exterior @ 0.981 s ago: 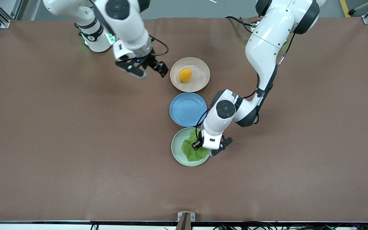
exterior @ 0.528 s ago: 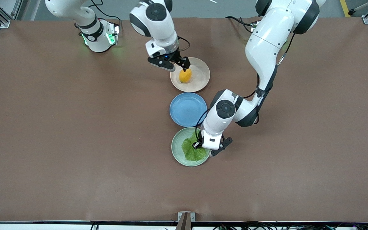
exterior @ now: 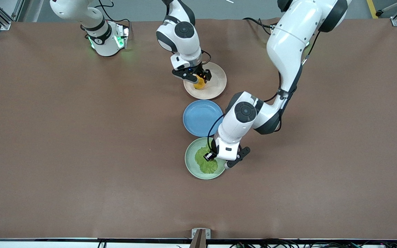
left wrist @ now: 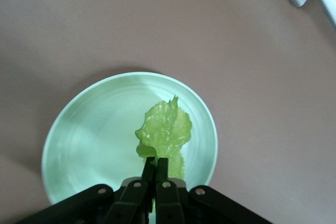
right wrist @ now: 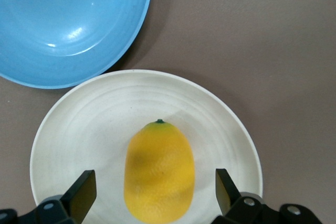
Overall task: Pick lemon and lettuce from plates
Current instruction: 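Lift the lettuce with the left gripper while the right gripper lifts the lemon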
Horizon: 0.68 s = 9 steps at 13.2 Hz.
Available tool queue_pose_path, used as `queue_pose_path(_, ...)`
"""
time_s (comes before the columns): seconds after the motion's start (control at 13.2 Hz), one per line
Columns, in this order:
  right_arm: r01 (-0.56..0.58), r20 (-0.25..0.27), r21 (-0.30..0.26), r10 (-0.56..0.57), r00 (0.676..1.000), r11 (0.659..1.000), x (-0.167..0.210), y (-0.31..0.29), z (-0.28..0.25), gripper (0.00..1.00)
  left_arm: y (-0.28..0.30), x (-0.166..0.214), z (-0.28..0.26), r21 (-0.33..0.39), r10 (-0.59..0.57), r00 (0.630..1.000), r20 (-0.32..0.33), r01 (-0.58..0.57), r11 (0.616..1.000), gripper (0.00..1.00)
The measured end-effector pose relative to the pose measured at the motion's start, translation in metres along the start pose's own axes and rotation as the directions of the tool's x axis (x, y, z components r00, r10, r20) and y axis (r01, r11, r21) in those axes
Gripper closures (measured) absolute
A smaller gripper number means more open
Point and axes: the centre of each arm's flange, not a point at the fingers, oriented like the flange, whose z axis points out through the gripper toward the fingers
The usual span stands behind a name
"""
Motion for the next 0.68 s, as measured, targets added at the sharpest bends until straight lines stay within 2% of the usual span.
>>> queue_pose_path(0.15, -0.011, -0.006, 0.017, 0.011, 1.0, 1.0, -0.004, 0.0, 0.012, 0.0, 0.006, 0.016, -0.047, 0.022, -0.018, 1.0, -0.002, 0.018, 1.0, 0.96)
queue_pose_path(0.45, -0.015, -0.011, 0.023, 0.016, 1.0, 1.0, -0.01, 0.002, 0.033, 0.04, -0.031, 0.089, -0.127, 0.047, -0.092, 0.995, -0.039, 0.094, 0.995, 0.96)
queue_pose_path(0.68, -0.021, -0.012, 0.023, 0.021, 1.0, 1.0, -0.013, 0.002, 0.036, 0.37, -0.097, 0.136, -0.145, 0.108, -0.125, 0.991, -0.054, 0.13, 0.986, 0.96)
